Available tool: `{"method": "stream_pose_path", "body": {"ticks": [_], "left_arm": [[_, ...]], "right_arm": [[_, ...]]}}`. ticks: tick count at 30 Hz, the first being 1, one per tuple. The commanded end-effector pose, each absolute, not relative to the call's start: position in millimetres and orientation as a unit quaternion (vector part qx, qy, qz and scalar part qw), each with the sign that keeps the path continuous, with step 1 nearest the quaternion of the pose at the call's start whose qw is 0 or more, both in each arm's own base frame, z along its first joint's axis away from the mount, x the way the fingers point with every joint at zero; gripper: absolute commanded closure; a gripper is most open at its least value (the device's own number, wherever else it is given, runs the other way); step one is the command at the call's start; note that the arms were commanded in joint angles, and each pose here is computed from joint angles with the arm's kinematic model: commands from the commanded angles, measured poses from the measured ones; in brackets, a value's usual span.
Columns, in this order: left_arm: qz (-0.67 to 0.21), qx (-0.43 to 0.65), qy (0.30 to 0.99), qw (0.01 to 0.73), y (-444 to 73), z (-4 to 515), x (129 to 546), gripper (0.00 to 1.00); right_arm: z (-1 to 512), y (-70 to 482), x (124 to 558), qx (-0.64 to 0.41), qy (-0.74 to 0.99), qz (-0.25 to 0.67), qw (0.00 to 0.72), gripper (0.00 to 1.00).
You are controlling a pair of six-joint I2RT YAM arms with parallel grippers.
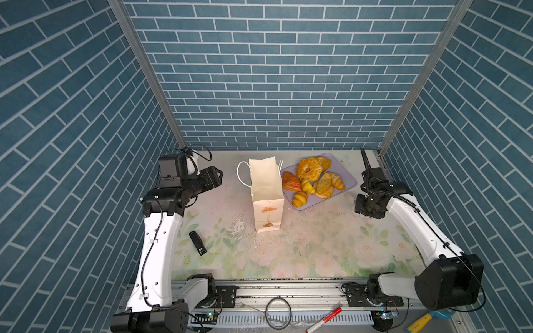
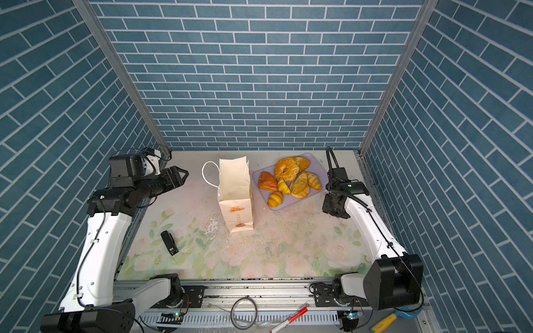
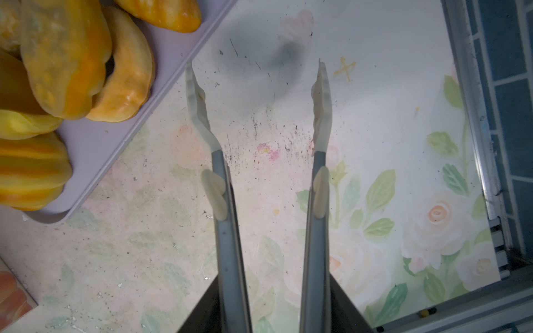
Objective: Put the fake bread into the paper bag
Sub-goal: 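Lower the tongs onto the striped yellow roll and pinch it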
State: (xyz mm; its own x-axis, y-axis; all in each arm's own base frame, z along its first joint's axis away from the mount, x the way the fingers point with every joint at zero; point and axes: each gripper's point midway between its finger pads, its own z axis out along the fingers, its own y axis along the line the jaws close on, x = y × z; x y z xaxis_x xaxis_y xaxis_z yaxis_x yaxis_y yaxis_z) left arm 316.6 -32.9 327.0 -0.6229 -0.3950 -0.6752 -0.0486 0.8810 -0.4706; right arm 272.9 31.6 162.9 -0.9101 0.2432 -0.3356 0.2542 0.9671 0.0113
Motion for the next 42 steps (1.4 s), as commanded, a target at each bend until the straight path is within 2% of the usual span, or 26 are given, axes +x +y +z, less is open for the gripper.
{"method": "stream_pose_path", "body": {"ticks": [1, 7, 15, 23, 31, 42], "left_arm": [[-0.213, -0.130, 0.872, 0.421, -32, 328, 314, 0.25], [-0.210, -0.129, 0.871, 0.424, -32, 333, 311, 0.25], [-0.231, -0.105, 0.864, 0.436, -42, 346, 309, 0.25], [-0.255, -0.087, 0.846, 0.461, -52, 366, 307, 0.24], [-0.270, -0.077, 0.831, 0.481, -61, 382, 311, 0.24], [-0.267, -0.049, 0.842, 0.467, -83, 380, 320, 0.24]], "right_arm": [[188, 24, 257, 0.104, 0.979, -0.035, 0.174, 0.50], [234, 36, 258, 0.075, 0.975, -0.014, 0.209, 0.50], [263, 102, 285, -0.046, 0.975, 0.034, 0.217, 0.51], [245, 162, 325, -0.167, 0.967, 0.020, 0.190, 0.52], [223, 192, 361, -0.212, 0.960, 0.016, 0.182, 0.55], [189, 216, 363, -0.248, 0.958, 0.023, 0.141, 0.61]]}}
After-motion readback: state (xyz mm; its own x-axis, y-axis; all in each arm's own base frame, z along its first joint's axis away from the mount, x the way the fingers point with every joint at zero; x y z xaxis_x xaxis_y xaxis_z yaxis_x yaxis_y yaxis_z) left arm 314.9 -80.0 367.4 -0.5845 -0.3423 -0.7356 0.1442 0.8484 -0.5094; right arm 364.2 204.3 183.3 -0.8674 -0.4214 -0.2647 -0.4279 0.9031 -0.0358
